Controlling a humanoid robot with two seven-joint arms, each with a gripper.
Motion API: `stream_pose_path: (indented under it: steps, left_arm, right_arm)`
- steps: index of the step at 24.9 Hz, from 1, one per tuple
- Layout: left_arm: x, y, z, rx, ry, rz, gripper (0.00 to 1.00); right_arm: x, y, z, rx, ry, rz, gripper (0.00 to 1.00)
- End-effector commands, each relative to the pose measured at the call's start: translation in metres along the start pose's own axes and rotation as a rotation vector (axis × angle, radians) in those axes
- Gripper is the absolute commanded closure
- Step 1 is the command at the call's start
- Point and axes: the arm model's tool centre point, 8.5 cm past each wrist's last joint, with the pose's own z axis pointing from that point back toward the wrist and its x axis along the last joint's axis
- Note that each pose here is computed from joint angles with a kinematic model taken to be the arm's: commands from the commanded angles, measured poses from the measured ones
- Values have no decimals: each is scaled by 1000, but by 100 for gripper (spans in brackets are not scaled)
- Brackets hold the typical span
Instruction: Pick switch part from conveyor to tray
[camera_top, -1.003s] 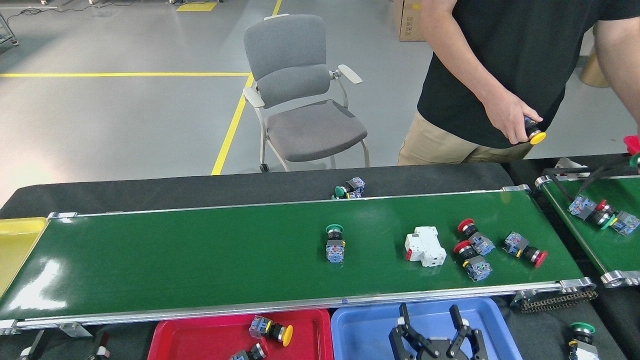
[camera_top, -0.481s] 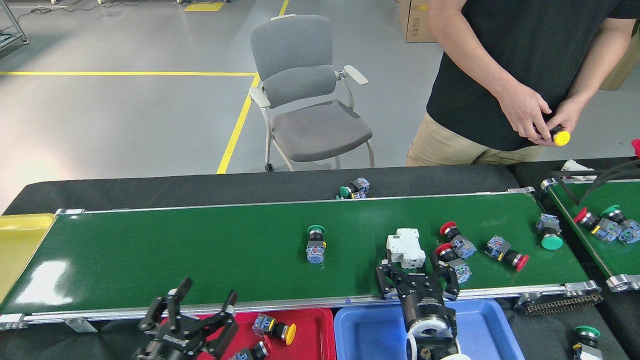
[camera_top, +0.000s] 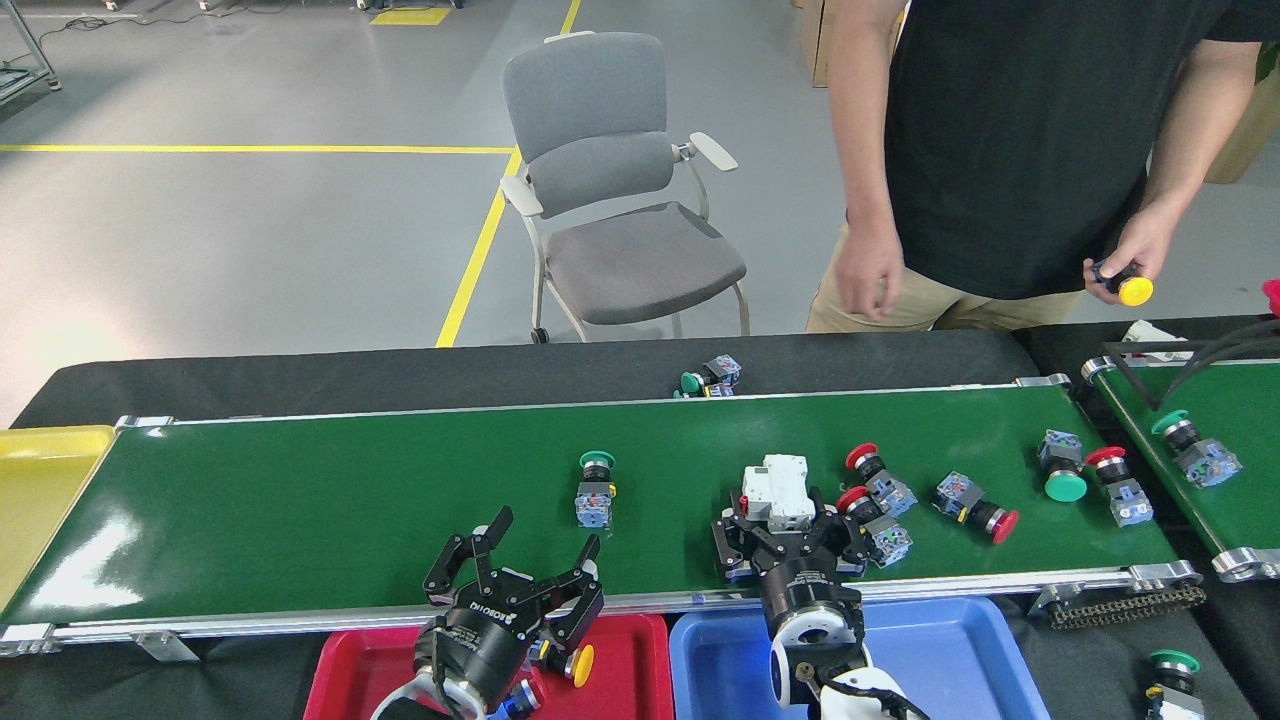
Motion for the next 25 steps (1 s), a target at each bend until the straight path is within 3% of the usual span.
stream_pose_path:
  steps: [1, 3, 5, 10, 12, 17, 20, 22, 24, 25]
  left_arm:
    - [-6, 5, -12, 5, 41, -18, 0]
    - [-10, 5, -20, -5, 58, -33, 0]
    - [-15, 5, -25, -12, 63, -38, 0]
    - [-22, -7, -34, -53, 101, -34, 1]
    - [-30, -10, -40, -67, 151, -38, 9]
    - [-44, -8, -41, 23, 138, -54, 89]
    - [-37, -15, -31, 62, 71, -6, 98]
    - [-39, -19, -18, 67, 68, -4, 99]
    - [-41, -23, 0, 70, 23, -21, 99]
    - [-38, -23, 9, 76, -3, -20, 99]
  right_arm:
    - [12, -26, -1, -71, -97, -10, 81]
    - [13, -35, 12, -106, -181, -16, 81]
    - [4, -40, 41, -144, -306, 16, 81]
    - [-30, -21, 129, -105, -633, 44, 76]
    - [-54, -10, 150, -67, -689, 48, 76]
    - [-126, 10, 197, -3, -642, 21, 75]
    - [-148, 34, 222, 73, -565, -9, 72]
    - [-164, 34, 227, 74, -510, -11, 58]
    - [-171, 36, 233, 68, -454, -34, 0]
    - [-173, 38, 236, 59, -431, -49, 1]
